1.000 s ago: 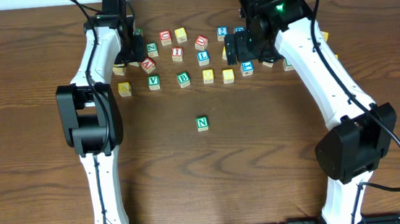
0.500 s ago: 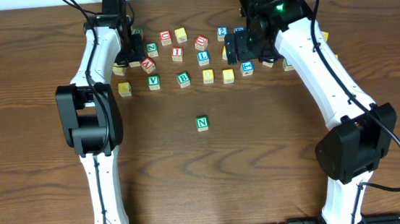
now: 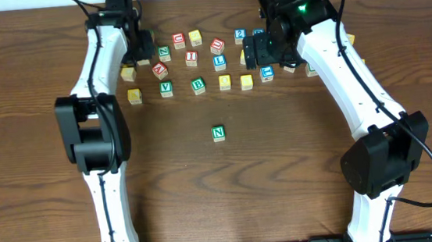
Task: Spell out NEURIPS
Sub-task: 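Carry the red E block with the left gripper toward the green N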
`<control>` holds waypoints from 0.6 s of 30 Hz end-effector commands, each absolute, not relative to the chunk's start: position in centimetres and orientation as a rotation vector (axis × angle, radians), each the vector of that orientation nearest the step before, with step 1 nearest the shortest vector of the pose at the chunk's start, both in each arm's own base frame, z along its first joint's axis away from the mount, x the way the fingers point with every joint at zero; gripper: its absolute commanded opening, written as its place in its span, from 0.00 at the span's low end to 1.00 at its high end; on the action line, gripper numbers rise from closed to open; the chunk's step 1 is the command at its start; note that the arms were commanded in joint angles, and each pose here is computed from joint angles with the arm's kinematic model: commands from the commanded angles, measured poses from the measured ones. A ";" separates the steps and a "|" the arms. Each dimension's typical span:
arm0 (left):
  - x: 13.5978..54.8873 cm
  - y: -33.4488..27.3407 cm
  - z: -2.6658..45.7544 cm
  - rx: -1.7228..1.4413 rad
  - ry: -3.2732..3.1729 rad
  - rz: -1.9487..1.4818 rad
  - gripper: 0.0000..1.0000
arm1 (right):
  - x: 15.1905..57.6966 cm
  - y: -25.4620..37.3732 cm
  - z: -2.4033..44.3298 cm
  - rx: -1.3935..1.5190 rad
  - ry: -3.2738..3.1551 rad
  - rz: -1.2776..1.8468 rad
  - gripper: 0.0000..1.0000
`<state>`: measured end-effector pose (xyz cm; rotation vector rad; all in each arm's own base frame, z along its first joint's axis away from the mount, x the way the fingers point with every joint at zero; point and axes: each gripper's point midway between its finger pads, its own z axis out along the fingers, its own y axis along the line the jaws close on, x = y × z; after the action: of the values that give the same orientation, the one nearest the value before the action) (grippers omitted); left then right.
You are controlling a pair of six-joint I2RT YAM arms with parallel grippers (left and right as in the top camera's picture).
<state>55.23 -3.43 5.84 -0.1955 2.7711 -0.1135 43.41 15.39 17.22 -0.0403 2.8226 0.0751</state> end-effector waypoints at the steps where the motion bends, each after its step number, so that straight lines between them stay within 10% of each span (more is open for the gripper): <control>1: 55.7 -3.3 12.9 -0.193 2.640 -0.115 0.24 | 44.1 14.3 19.5 -0.021 2.747 0.029 0.99; 18: 46.6 -12.2 24.6 0.043 2.613 -0.197 0.23 | 47.0 5.4 19.9 0.267 2.695 -0.006 0.99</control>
<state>48.16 -9.94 23.55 0.0038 2.6034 -0.1781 46.56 7.63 17.67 0.2012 2.7572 0.0052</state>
